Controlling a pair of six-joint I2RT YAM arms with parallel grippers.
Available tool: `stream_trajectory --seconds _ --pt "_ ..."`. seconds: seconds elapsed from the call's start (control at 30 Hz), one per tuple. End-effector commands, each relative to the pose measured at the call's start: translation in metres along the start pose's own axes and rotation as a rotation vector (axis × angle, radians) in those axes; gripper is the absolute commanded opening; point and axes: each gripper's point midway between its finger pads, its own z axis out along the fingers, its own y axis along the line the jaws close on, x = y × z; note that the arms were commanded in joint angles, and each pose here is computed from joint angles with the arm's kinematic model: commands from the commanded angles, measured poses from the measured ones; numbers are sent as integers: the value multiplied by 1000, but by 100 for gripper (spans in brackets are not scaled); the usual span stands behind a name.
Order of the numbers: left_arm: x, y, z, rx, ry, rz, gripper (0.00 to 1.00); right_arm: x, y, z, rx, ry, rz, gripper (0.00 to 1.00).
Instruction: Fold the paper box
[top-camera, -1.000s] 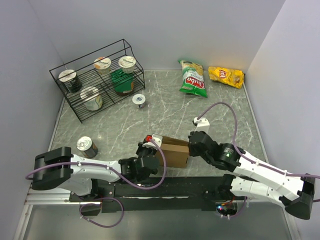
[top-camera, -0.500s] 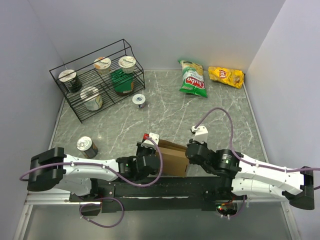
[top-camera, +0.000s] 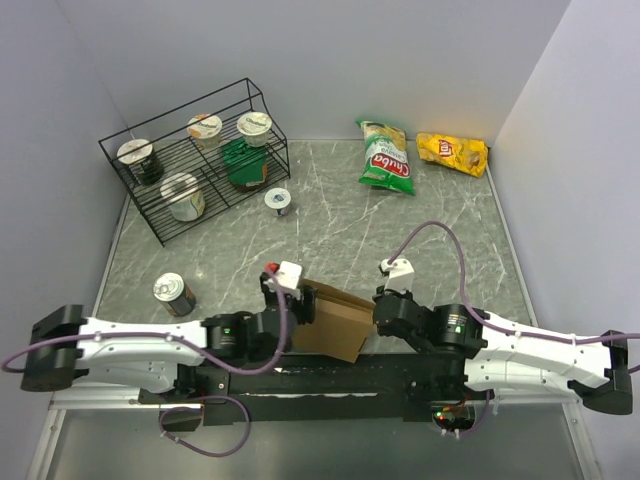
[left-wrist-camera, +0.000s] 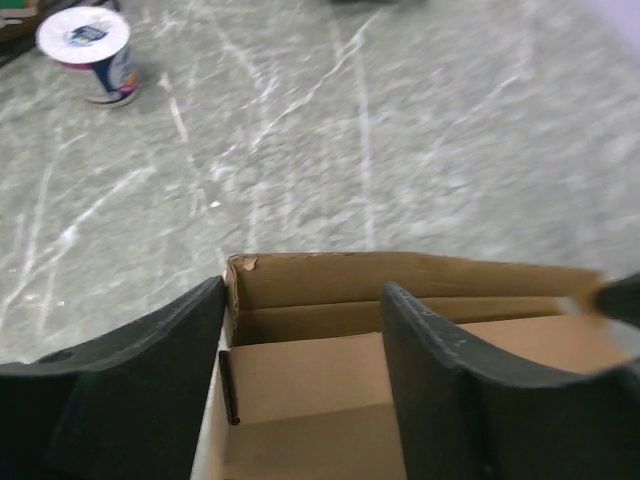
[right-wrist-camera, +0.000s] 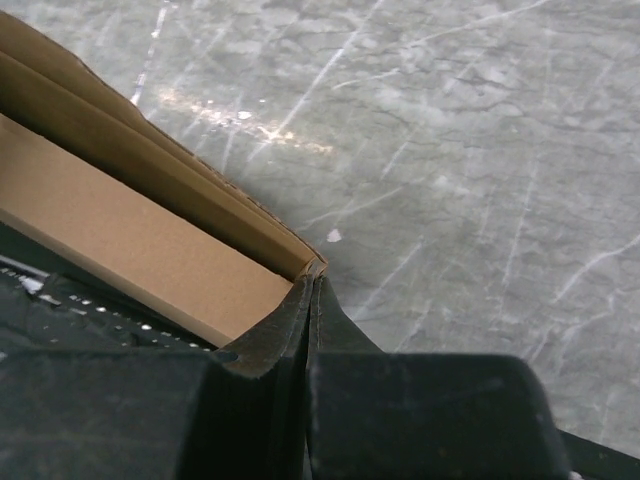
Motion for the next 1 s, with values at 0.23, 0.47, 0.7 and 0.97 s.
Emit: stream_trajectory --seconds 0.23,0.47,0.7,0.97 --pt "-44 -8 -52 344 -70 -299 88 -26 24 -5 -88 -105 61 0" --pt "-45 23 -64 363 -97 -346 95 -32 26 -5 -84 -134 55 0" --pt "-31 27 -57 398 9 -312 91 -40 27 -9 -84 -165 48 0" --pt "-19 38 -34 371 174 -291 77 -37 26 -8 -79 -154 48 0"
